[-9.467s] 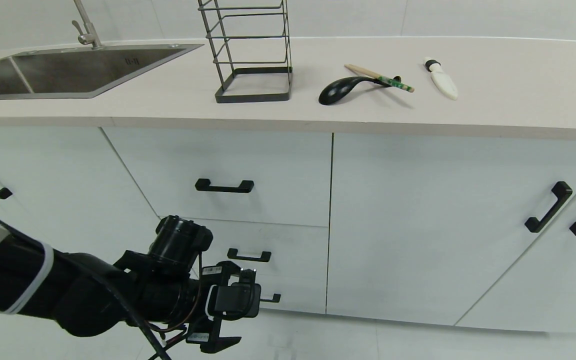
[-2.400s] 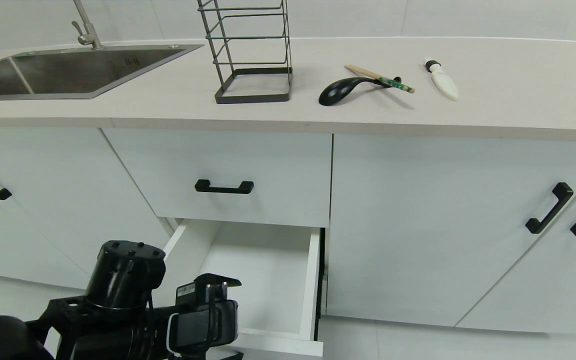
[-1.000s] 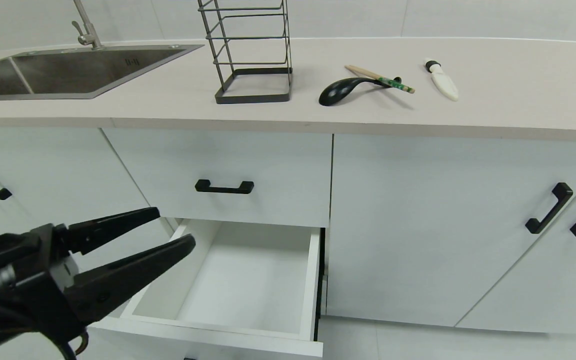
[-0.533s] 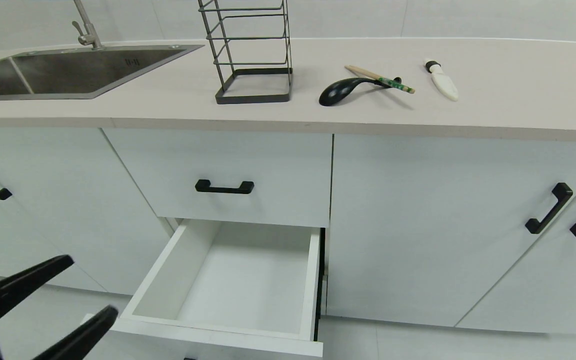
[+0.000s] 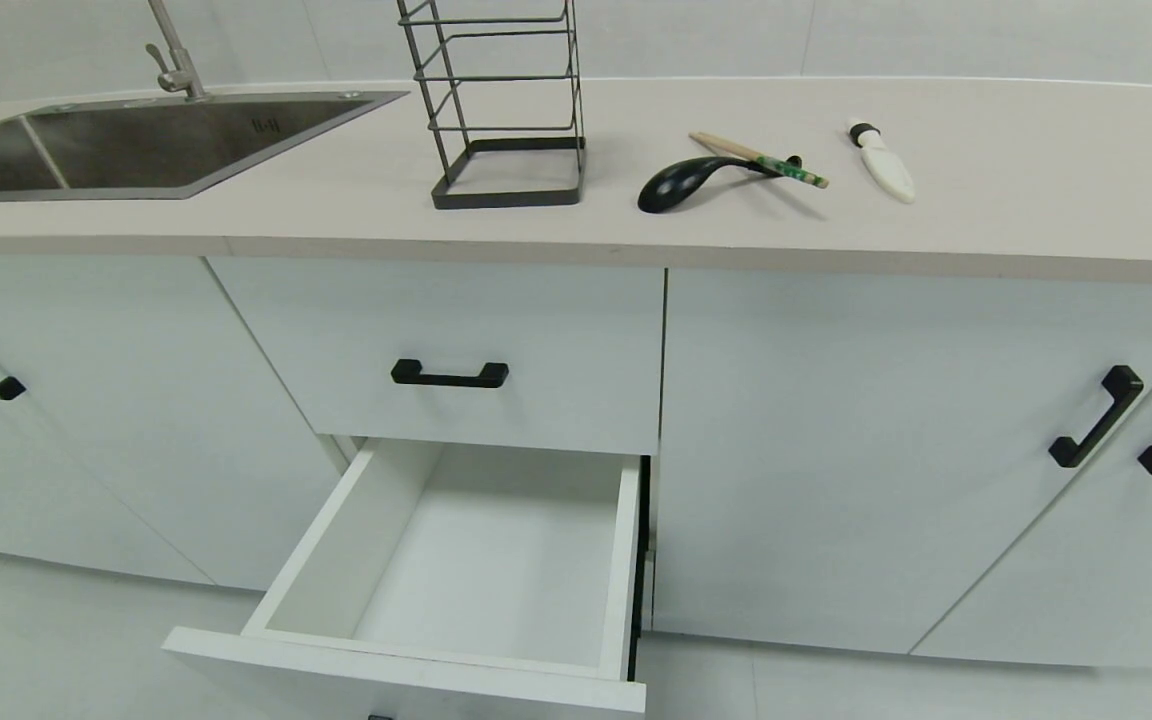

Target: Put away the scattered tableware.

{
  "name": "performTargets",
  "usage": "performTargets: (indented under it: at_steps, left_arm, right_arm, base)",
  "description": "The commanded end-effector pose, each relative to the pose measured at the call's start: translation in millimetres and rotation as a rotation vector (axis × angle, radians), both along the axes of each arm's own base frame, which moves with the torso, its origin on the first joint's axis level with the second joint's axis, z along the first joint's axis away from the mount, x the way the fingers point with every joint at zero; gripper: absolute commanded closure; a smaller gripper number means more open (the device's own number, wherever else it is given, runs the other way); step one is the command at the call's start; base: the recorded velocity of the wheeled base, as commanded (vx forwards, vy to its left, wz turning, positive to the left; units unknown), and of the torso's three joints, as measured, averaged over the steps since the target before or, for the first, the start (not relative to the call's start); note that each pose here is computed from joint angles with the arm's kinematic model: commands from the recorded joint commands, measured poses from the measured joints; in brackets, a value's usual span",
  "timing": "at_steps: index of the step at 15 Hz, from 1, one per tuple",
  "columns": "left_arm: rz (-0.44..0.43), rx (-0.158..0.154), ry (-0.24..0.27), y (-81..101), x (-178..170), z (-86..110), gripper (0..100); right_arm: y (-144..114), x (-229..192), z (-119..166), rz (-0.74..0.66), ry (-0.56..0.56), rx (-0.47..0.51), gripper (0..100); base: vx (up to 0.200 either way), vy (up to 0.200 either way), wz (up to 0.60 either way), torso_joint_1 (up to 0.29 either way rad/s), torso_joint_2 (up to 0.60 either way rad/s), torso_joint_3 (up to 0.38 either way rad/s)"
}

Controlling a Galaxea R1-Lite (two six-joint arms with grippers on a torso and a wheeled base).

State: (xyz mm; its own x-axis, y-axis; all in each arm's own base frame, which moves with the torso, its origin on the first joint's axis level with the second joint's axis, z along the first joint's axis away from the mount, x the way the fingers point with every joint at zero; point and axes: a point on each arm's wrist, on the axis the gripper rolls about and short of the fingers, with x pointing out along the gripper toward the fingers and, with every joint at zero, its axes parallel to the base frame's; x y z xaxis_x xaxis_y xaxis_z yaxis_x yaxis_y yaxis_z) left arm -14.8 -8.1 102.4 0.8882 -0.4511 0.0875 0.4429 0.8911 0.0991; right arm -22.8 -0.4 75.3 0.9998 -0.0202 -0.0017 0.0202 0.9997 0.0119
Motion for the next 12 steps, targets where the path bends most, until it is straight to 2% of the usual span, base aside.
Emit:
performTargets:
  at_steps: [1, 2, 3, 4, 5, 6, 7, 8, 9, 10, 12]
  left_arm:
    - [0.111, 0.026, 0.037, 0.0, -9.6, -22.0, 0]
    - [0.179, 0.023, 0.035, 1.4, -9.3, -21.4, 0]
    - [0.229, 0.035, 0.038, 2.5, -8.8, -22.4, 0]
    - [0.244, 0.076, 0.023, 2.8, -8.8, -22.4, 0]
    - [0.259, 0.095, 0.016, 3.1, -8.7, -22.4, 0]
    - [0.313, 0.085, 0.021, 4.3, -8.5, -22.4, 0]
    - [0.357, 0.040, 0.035, 5.3, -8.3, -22.2, 0]
    - [0.418, 0.031, 0.072, 6.7, -8.0, -25.8, 0]
    - [0.457, 0.032, 0.075, 7.6, -8.1, -25.9, 0]
    - [0.434, 0.042, 0.072, 7.1, -8.0, -26.1, 0]
    - [0.426, 0.032, 0.077, 6.9, -8.1, -26.0, 0]
  right_arm:
    - [0.0, 0.0, 0.0, 0.000, 0.000, 0.000, 100]
    - [0.0, 0.0, 0.0, 0.000, 0.000, -0.001, 100]
    - [0.0, 0.0, 0.0, 0.000, 0.000, 0.000, 100]
    - [0.0, 0.0, 0.0, 0.000, 0.000, -0.001, 100]
    - [0.0, 0.0, 0.0, 0.000, 0.000, 0.000, 100]
    - [0.0, 0.0, 0.0, 0.000, 0.000, -0.001, 100]
    - [0.0, 0.0, 0.0, 0.000, 0.000, -0.003, 100]
    - [0.0, 0.0, 0.0, 0.000, 0.000, -0.003, 100]
    - [0.0, 0.0, 0.0, 0.000, 0.000, -0.003, 100]
    - [0.0, 0.0, 0.0, 0.000, 0.000, -0.003, 100]
    - [0.0, 0.0, 0.0, 0.000, 0.000, 0.000, 100]
  base:
    - [0.000, 0.000, 0.00, 0.000, 0.00, 0.000]
    - [0.000, 0.000, 0.00, 0.000, 0.00, 0.000]
    - [0.000, 0.000, 0.00, 0.000, 0.00, 0.000]
    - [0.000, 0.000, 0.00, 0.000, 0.00, 0.000]
    - [0.000, 0.000, 0.00, 0.000, 0.00, 0.000]
    - [0.000, 0.000, 0.00, 0.000, 0.00, 0.000]
    - [0.000, 0.000, 0.00, 0.000, 0.00, 0.000]
    - [0.000, 0.000, 0.00, 0.000, 0.00, 0.000]
    - [0.000, 0.000, 0.00, 0.000, 0.00, 0.000]
    - [0.000, 0.000, 0.00, 0.000, 0.00, 0.000]
    - [0.000, 0.000, 0.00, 0.000, 0.00, 0.000]
